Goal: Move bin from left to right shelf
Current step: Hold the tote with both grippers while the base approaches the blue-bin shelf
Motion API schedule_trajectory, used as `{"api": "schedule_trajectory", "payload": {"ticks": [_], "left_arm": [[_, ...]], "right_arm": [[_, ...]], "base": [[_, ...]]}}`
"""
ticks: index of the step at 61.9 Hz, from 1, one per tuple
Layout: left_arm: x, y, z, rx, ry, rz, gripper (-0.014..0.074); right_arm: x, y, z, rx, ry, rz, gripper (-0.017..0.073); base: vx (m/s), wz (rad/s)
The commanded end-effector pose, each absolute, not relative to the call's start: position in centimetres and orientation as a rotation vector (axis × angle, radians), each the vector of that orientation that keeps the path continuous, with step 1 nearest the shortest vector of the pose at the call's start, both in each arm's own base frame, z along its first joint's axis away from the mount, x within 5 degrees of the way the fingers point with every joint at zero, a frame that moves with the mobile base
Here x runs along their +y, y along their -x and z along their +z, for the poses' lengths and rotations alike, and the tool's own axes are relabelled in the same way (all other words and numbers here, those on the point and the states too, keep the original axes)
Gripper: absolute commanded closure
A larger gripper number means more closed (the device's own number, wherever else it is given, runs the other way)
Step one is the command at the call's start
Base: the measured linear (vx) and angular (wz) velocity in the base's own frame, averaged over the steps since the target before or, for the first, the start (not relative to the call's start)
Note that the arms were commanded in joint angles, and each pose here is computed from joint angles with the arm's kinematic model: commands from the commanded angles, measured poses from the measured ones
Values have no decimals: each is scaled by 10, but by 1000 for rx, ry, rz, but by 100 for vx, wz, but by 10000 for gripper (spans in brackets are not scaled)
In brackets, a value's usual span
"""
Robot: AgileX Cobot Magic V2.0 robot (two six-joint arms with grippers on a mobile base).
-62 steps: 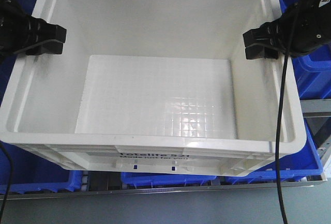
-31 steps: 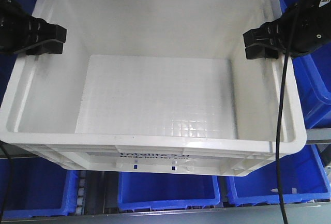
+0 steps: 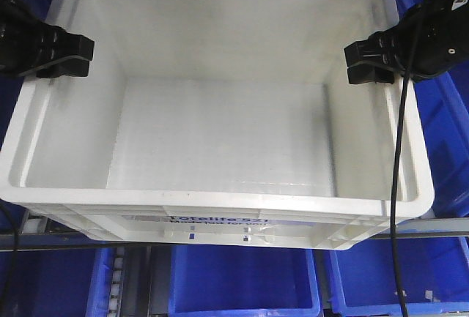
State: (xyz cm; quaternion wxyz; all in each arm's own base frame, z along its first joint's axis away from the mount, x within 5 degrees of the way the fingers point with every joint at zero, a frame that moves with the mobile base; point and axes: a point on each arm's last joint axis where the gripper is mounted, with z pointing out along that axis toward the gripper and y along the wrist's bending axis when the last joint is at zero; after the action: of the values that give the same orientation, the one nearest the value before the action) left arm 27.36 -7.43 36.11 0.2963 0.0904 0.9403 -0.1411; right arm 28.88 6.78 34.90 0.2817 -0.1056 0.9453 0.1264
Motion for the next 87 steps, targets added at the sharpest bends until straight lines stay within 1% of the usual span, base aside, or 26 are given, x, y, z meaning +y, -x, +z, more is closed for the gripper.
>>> {"api": "schedule_trajectory", "payload": {"ticks": [1,87], "left_arm": [[-76,-266,393,2325,-266,-405,598],[-76,-266,393,2325,-266,-405,598]], "right_arm": [[63,-288,377,2372,273,293,564],[63,-288,377,2373,273,293,564]], "base": [[10,5],[2,0]]}}
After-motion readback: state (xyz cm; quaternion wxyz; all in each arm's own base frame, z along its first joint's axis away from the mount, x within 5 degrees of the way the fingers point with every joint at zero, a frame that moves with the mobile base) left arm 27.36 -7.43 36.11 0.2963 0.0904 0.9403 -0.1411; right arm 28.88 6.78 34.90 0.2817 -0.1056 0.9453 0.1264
